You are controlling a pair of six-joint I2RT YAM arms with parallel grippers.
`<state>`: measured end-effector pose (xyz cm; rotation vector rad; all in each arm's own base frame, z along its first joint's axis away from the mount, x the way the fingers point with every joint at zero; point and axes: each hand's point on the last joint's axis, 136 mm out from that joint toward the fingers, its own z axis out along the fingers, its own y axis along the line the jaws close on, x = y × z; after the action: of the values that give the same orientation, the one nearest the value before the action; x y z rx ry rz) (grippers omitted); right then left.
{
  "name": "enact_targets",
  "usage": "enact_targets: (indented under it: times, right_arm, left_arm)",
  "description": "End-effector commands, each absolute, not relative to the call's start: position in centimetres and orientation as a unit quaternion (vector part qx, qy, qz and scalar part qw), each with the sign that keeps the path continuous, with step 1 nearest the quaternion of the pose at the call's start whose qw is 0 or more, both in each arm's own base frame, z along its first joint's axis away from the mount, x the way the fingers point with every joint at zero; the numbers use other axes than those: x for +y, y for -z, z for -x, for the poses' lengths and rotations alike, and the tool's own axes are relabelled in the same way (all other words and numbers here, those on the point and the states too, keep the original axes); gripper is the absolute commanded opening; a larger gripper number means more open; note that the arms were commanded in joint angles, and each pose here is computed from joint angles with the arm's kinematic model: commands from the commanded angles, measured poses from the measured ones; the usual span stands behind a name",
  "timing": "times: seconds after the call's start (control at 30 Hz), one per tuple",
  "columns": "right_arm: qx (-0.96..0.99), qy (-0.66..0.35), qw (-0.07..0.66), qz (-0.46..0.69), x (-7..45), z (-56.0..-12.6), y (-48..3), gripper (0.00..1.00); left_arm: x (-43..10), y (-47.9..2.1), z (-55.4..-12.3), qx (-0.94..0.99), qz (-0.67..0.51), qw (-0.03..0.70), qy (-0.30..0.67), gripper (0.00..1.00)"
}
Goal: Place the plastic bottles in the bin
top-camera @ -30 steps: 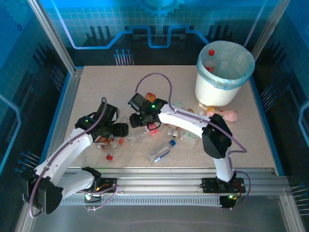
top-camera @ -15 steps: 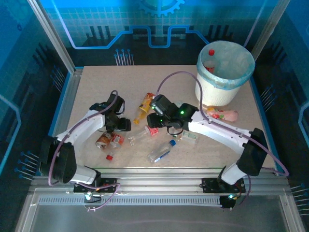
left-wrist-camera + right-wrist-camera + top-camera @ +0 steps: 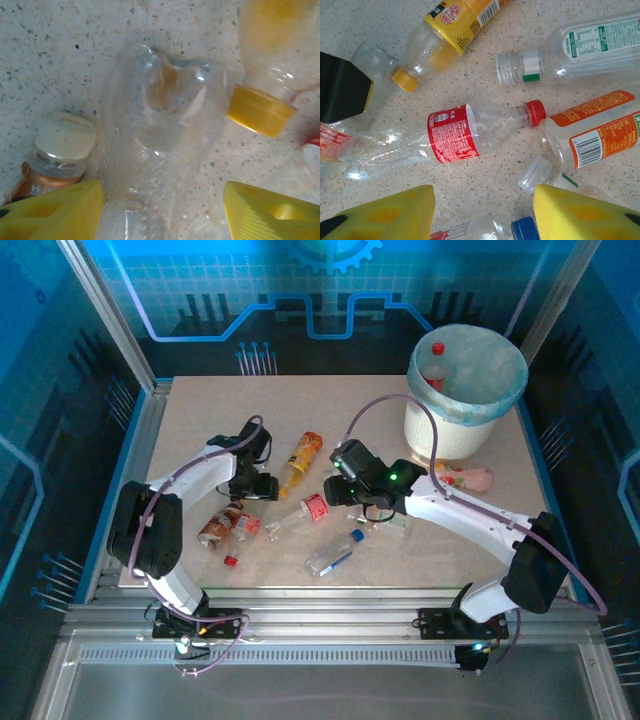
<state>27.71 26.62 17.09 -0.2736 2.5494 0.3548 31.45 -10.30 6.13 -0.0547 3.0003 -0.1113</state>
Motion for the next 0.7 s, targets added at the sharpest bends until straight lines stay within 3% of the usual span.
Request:
enact_targets:
  times: [0.0,0.37,0.67]
  right_arm:
    - [0.945,-0.142,0.276,0.099,26.4,-27.9,-17.1,0.55]
    - [0.944,-0.152,0.274,0.1,26.5,-28.3,-17.1,0.55]
    - [0.94,-0.159,0.284,0.099,26.3,-28.3,-18.4,0.55]
  left_arm:
    - [-10.0,-5.8,-32.3,0.997,0.011,0.068,0.023,0.66]
    - [-10.2,-4.2,-32.8,0.999,0.004,0.05,0.018,0.68]
    - [-10.0,-5.5,-33.3,0.997,-0.004,0.072,0.014,0.55]
